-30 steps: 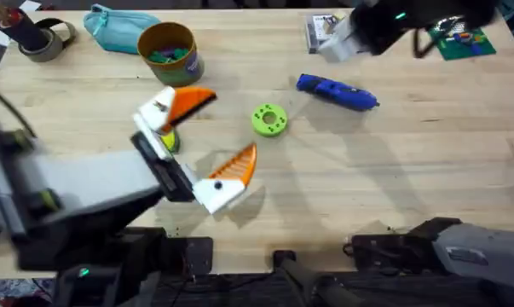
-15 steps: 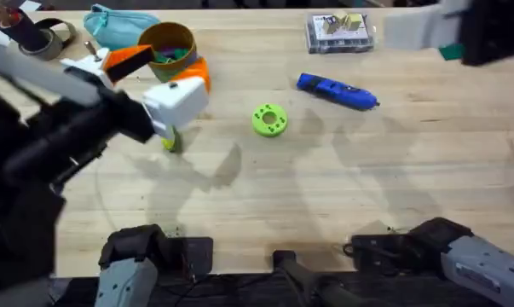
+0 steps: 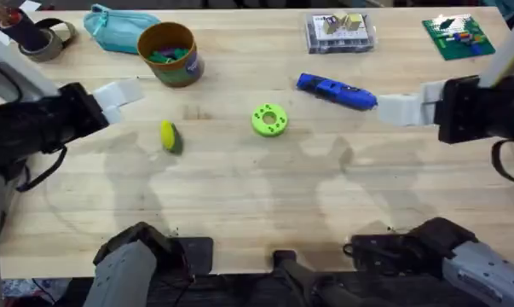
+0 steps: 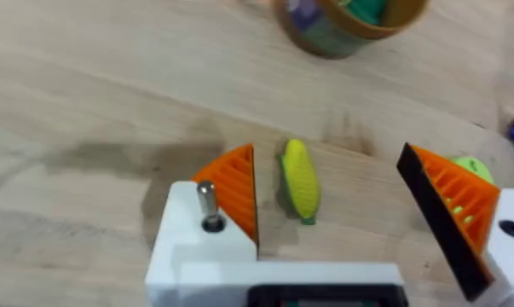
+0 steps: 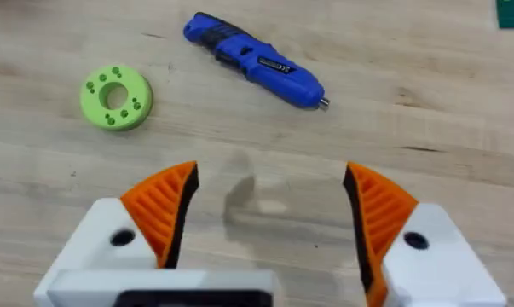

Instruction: Pick up the gripper from the table and insert it into the empty holder that is missing its gripper. Then pick up a screw, insert it into the mounting hole, and use the screwdriver to tighten it. Finally, clean up the table by picking up the vegetable and placing it into the bucket.

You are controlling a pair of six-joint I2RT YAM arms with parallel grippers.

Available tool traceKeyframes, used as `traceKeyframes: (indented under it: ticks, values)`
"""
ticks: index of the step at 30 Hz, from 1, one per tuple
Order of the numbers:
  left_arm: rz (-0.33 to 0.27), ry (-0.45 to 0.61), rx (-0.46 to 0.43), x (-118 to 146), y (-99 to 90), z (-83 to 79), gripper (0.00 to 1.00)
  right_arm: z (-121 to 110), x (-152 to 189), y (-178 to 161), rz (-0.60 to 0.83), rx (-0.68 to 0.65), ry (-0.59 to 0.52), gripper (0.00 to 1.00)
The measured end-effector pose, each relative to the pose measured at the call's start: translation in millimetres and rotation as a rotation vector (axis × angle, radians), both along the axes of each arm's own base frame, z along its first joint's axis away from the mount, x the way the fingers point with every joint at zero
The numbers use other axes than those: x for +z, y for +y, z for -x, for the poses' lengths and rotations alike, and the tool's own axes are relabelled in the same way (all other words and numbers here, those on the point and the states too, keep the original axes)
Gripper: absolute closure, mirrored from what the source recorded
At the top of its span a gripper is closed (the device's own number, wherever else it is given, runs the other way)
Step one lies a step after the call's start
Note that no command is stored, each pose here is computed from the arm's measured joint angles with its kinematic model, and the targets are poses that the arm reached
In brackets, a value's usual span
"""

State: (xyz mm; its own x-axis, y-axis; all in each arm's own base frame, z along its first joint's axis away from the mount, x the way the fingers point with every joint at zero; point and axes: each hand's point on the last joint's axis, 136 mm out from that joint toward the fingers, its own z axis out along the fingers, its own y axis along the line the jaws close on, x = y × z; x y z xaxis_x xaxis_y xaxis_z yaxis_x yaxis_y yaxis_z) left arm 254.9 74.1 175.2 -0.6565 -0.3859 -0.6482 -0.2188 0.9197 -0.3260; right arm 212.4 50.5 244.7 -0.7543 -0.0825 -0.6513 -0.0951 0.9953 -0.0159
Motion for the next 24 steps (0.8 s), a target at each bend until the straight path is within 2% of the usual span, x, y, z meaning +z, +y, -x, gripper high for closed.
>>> traceKeyframes:
  ticks: [2, 5, 8, 16, 20, 24]
  values:
    - [0.003, 0.024, 0.029, -5, 7.4, 2.1, 0.014, 0, 0, 0, -0.005, -0.006, 0.0, 0.006]
    - [0.013, 0.066, 0.023, -14, 5.6, 3.5, 0.014, -1, 0, 0, -0.011, -0.011, -0.003, 0.006]
    - [0.007, 0.132, -0.008, -26, -4.4, 3.7, 0.015, -3, 3, 1, -0.018, -0.013, -0.015, 0.006]
    - [-0.084, 0.331, -0.08, -59, -41.8, 4.0, 0.014, -4, 3, 1, -0.02, -0.015, -0.018, 0.006]
    - [-0.082, 0.429, -0.078, -80, -52.9, 4.0, 0.014, -4, 3, 2, -0.021, -0.015, -0.018, 0.006]
    - [-0.066, 0.543, -0.062, -103, -55.6, 9.0, 0.014, -4, 3, 2, -0.021, -0.015, -0.019, 0.006]
